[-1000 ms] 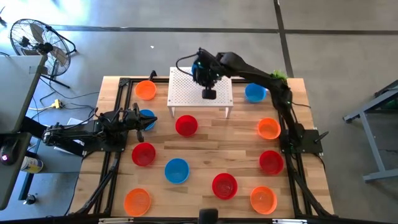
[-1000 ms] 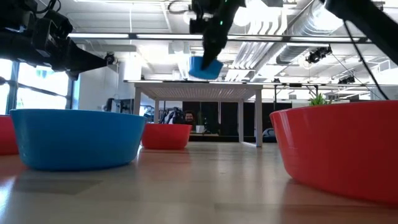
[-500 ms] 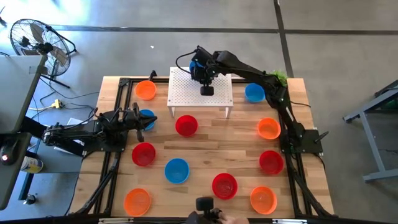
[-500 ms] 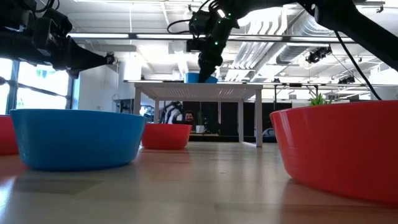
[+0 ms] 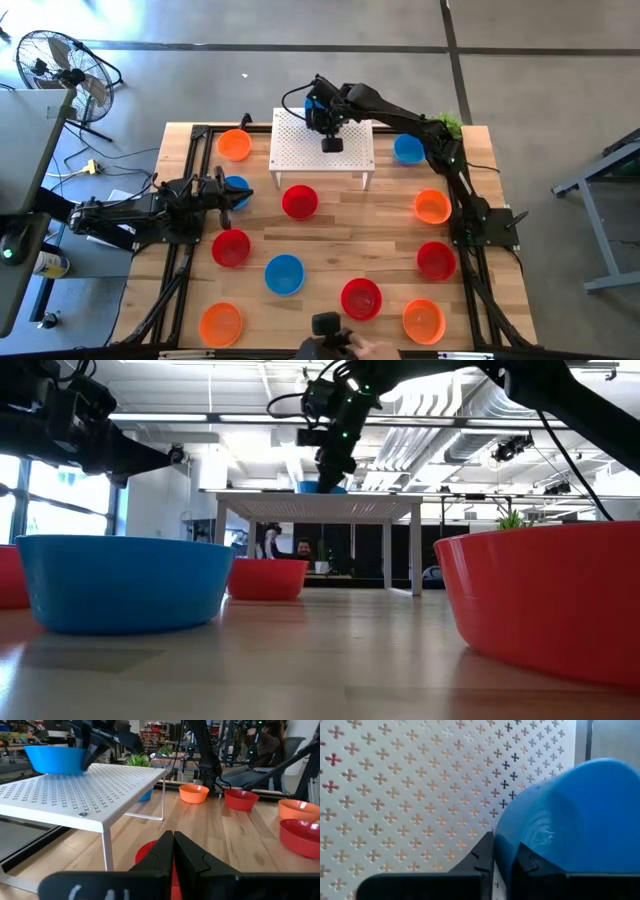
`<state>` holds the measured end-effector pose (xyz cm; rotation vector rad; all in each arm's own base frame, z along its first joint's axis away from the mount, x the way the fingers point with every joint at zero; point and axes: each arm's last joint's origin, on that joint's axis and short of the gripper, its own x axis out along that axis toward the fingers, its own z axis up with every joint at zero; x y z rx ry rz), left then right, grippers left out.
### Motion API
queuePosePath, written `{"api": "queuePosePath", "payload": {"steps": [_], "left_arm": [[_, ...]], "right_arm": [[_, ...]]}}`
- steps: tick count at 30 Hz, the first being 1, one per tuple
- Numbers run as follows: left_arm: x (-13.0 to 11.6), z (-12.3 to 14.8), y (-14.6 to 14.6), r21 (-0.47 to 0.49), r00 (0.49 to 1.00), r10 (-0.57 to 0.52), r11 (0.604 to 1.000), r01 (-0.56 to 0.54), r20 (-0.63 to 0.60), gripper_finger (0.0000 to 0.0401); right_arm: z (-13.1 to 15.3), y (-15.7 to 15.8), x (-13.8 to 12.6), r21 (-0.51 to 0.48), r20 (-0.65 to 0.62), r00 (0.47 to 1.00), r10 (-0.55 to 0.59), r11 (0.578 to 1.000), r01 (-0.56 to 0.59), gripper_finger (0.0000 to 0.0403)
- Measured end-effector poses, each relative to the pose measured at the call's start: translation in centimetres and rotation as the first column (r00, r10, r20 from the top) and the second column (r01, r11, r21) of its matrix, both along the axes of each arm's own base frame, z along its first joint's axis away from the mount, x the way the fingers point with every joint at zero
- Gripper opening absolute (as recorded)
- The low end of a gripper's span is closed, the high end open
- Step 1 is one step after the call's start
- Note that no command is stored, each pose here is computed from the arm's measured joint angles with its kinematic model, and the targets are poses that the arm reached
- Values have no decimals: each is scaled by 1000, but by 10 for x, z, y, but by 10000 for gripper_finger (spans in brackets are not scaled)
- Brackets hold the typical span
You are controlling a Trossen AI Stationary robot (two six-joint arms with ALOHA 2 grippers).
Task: Pick & Place Mini bowls
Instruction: Put the blue bowl on the shelf
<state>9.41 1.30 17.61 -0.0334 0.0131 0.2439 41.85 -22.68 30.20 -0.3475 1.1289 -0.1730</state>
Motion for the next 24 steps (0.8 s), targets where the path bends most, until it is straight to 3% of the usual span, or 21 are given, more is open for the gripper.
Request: {"api": "queuePosePath", "payload": {"steps": [10,13,18,21,24], "left_arm": [[0,0,0,0,1000,-8,1000,8,-2,10],[0,0,0,0,1000,-8,1000,8,-2,10],[0,0,0,0,1000,-8,1000,8,-6,10],[0,0,0,3,1000,-8,1000,8,-7,10],[0,0,0,4,1000,-8,1000,8,-7,10]], "right_arm": [[0,3,1,1,2,1000,-6,1000,6,80],[15,14,-3,-3,17,1000,6,1000,-6,81],[51,42,-15,90,122,992,37,995,-49,47],[61,54,-14,141,185,979,88,983,-115,15],[63,61,-9,131,213,971,112,981,-142,4]]}}
